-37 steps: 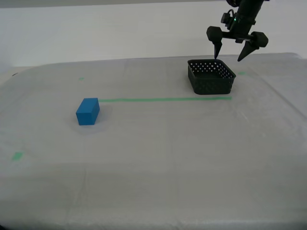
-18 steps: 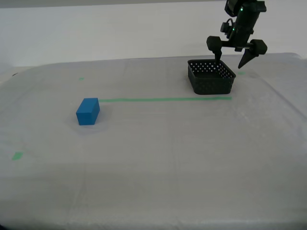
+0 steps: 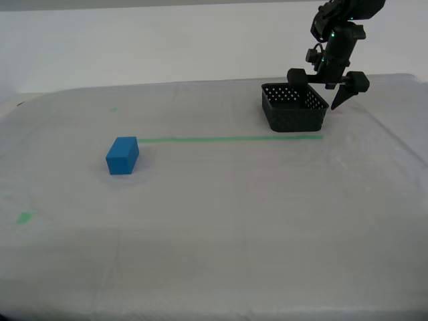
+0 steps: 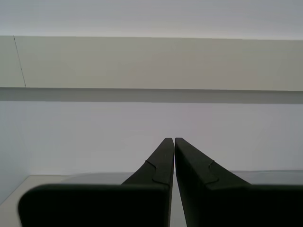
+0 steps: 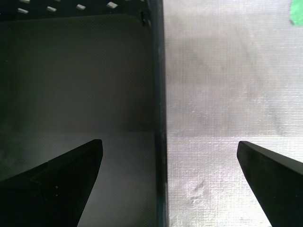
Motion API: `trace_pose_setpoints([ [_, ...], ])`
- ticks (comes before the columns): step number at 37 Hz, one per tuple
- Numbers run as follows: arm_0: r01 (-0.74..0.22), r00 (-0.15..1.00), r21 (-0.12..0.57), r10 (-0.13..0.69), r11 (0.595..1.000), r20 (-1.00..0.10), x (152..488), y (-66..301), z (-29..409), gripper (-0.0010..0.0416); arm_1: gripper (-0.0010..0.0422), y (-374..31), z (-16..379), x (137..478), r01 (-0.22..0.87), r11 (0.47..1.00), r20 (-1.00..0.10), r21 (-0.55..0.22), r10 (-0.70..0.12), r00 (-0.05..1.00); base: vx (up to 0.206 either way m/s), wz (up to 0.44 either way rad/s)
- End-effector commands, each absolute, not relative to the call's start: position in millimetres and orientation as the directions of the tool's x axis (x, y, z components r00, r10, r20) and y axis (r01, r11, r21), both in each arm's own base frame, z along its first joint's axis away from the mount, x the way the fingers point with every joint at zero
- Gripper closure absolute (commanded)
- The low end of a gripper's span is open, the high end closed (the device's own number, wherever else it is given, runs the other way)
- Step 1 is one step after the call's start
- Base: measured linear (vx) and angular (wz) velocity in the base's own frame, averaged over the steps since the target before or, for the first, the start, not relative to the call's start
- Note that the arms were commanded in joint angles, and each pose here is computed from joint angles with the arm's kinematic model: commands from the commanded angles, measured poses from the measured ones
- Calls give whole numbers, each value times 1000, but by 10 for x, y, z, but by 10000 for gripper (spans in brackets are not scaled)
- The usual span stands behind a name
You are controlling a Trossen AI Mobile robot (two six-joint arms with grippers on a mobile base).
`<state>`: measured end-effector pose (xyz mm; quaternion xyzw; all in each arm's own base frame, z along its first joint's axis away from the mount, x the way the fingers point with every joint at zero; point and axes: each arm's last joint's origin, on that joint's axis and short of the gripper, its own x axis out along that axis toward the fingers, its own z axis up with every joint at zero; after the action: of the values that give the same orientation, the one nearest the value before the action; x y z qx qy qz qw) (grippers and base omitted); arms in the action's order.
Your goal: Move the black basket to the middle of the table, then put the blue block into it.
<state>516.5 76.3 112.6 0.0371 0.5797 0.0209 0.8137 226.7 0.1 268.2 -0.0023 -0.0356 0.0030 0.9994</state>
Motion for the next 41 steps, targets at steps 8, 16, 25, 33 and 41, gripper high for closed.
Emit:
trace_pose_setpoints([
  [8,16,336,57,48,998,-940,5166,765,1123,31,412,2,2687,2267,-7,1000,75,-3,7,997,0,0],
  [16,14,335,57,49,998,-941,5163,776,1121,73,412,1,2687,2267,-6,1000,75,-3,6,997,0,0],
  [25,9,335,57,50,998,-941,5159,798,1123,115,412,1,2687,2267,-6,1000,75,-3,6,997,0,0],
  [33,8,335,57,51,998,-941,5159,808,1123,165,412,2,2687,2267,-7,1000,75,-3,7,997,0,0],
  [41,5,341,58,53,998,-939,5163,819,1123,267,412,1,2687,2267,-6,1000,75,-3,6,997,0,0],
])
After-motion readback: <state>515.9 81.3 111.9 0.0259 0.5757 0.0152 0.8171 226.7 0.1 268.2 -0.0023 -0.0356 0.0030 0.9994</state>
